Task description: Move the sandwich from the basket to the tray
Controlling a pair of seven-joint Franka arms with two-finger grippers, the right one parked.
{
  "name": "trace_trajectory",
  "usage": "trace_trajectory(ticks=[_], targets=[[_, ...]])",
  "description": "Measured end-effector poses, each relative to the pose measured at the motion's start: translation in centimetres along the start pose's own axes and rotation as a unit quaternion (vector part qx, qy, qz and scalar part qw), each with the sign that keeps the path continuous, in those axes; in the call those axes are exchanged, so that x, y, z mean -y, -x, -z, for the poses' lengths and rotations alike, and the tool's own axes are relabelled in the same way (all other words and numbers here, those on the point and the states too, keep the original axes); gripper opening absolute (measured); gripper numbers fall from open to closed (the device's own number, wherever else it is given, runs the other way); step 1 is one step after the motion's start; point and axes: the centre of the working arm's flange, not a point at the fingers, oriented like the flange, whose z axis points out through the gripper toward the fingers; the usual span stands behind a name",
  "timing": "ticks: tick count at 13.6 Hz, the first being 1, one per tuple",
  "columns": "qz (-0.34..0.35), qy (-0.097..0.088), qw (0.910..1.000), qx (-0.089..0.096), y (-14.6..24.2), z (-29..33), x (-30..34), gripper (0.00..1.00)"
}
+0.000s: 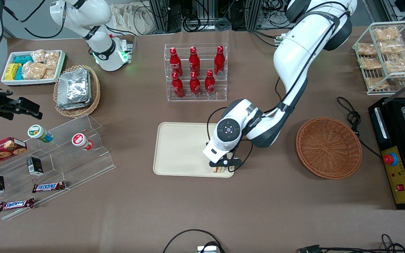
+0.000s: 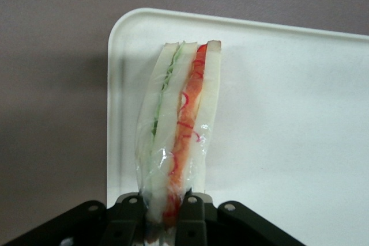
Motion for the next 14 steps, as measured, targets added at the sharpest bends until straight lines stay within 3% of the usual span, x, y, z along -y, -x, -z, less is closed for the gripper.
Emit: trace_trajectory(ticks=[3, 6, 8, 11, 14], targets=[[0.007, -0.007, 1.0000, 0.000, 0.1, -0.3, 0.2, 0.19], [0.007, -0.010, 0.9999, -0.005, -0.1, -0.1, 0.3, 0.44], [0.013, -0.015, 0.9998, -0.004, -0.1, 0.7, 0.6, 0.66], [0.035, -0.050, 0.9981, 0.008, 0.3, 4.1, 2.3, 0.96], [0.060, -0.068, 0.9958, -0.010, 0.5, 9.7, 7.0, 1.00]])
